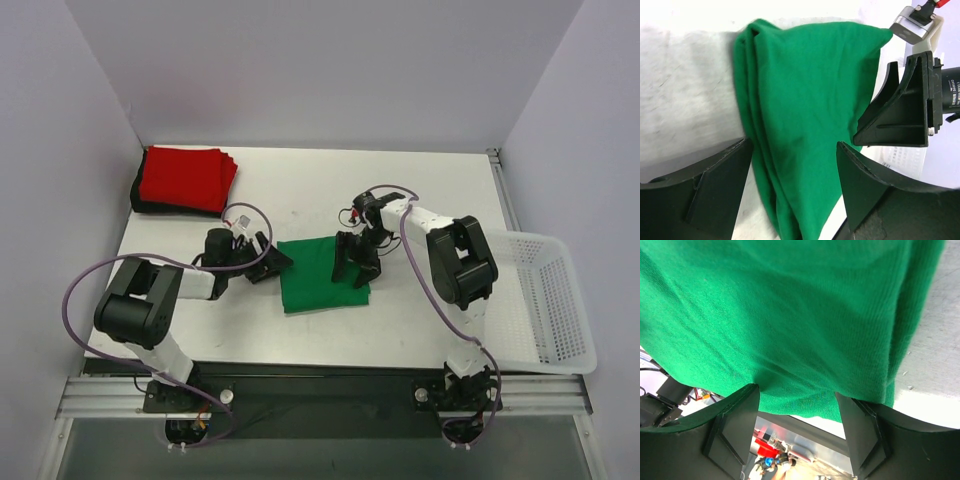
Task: Fold and stack the t-shirts
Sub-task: Put the neatly folded tshirt into the corner of the board with the left arm
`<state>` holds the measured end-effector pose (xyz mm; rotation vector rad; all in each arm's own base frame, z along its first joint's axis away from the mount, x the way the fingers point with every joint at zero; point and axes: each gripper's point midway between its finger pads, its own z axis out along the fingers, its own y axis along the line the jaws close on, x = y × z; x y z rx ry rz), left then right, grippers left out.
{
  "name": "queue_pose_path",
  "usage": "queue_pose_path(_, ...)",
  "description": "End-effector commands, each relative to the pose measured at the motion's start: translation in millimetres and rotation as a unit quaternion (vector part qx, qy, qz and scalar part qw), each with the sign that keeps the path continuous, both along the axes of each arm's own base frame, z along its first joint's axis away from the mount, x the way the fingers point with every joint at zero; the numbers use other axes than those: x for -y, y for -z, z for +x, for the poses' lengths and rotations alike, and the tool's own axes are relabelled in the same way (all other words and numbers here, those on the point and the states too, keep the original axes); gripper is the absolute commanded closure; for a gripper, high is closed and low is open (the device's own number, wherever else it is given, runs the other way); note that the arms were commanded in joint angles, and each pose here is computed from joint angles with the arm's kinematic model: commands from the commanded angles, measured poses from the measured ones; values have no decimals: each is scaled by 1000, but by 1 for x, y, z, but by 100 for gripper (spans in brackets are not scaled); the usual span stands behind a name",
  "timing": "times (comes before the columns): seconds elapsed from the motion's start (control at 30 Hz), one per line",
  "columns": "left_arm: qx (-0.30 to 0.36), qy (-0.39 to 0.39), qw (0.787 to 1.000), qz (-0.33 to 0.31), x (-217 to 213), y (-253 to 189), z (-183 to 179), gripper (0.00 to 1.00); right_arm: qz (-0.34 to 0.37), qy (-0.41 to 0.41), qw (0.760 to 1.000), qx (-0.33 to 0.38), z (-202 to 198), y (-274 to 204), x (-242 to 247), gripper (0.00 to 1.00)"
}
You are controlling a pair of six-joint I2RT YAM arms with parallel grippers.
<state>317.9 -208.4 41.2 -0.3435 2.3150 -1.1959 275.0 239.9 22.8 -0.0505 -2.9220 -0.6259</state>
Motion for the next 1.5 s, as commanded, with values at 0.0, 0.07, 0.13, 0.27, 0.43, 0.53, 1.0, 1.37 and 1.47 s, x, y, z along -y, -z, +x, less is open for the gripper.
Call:
queue_pose_path(0.0, -57, -13, 996, 64, -7, 49, -17, 20, -47, -6, 999, -10, -5, 23, 19, 35)
queue_pose_path(0.07, -74, -17, 994, 74, -7, 58, -23, 20, -46, -7, 999, -10, -5, 23, 18, 35)
queue_pose_path(0.13, -88, -17, 993, 80, -6, 66, -29, 21, -44, -6, 999, -10, -4, 22, 17, 35)
queue_pose_path(0.27, -99, -4, 991, 91, 3, 73, -36, 23, -41, -5, 999, -11, -3, 22, 16, 36)
queue_pose_path(0.43, -100, 26, 989, 104, 24, 74, -39, 30, -36, -8, 999, -10, -2, 21, 13, 36)
queue_pose_path(0.53, -105, 32, 985, 136, 23, 76, -38, 47, -34, -7, 999, -9, -1, 20, 12, 36)
queue_pose_path(1.0, -49, 42, 927, 369, -31, 17, 16, 100, -8, -3, 1000, 21, 5, -9, 8, 34)
queue_pose_path(1.37, 74, 85, 841, 529, -77, -69, 92, 100, -19, 10, 999, 33, -10, -20, 33, 33)
queue_pose_path(1.47, 86, 97, 821, 556, -89, -77, 105, 100, -24, 11, 999, 32, -15, -19, 38, 33)
